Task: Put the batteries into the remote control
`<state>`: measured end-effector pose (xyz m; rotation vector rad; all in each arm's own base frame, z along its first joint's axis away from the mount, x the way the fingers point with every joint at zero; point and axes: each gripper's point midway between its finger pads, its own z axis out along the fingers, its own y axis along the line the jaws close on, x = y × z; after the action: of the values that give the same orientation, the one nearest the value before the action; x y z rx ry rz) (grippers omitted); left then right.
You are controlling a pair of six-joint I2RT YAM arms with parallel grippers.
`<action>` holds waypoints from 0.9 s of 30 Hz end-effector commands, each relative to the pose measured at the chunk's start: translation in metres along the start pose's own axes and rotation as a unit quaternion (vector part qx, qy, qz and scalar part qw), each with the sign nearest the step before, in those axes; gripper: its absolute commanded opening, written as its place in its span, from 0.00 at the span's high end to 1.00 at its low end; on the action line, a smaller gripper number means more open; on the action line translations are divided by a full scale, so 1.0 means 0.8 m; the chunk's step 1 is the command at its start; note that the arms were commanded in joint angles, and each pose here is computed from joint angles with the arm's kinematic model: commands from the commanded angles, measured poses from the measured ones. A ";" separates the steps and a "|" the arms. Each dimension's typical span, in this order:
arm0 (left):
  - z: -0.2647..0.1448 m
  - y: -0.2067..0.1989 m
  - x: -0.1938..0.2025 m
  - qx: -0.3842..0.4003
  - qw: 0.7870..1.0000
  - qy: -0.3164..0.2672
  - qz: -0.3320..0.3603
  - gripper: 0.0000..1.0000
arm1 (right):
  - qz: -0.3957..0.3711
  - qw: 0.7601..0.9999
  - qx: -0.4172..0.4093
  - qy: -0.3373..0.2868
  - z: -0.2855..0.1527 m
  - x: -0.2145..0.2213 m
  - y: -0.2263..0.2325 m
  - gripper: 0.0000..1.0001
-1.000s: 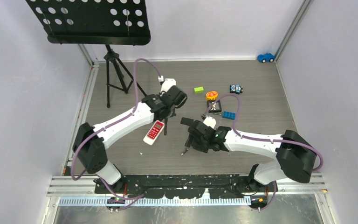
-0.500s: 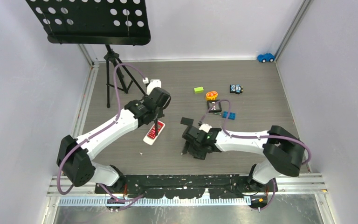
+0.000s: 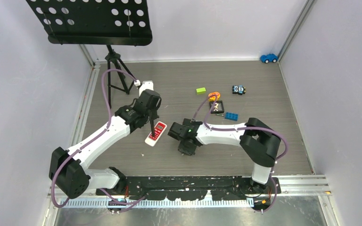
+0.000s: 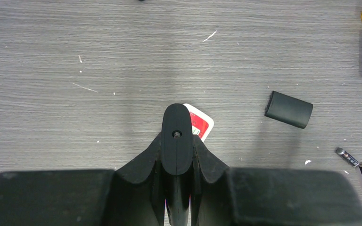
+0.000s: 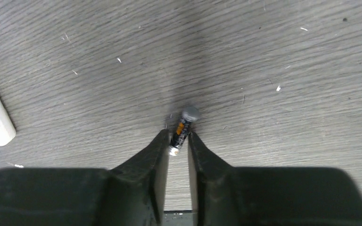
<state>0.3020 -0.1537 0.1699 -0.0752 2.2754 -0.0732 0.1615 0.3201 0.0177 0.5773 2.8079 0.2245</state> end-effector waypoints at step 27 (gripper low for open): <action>-0.110 -0.180 0.012 0.526 0.833 0.146 -0.087 1.00 | -0.297 0.910 -0.281 -0.072 -0.228 -0.037 0.029 1.00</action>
<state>0.2452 -0.2779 0.2049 0.2910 2.2793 -1.2590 0.1583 0.3054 0.1845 -0.2032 2.4936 0.6666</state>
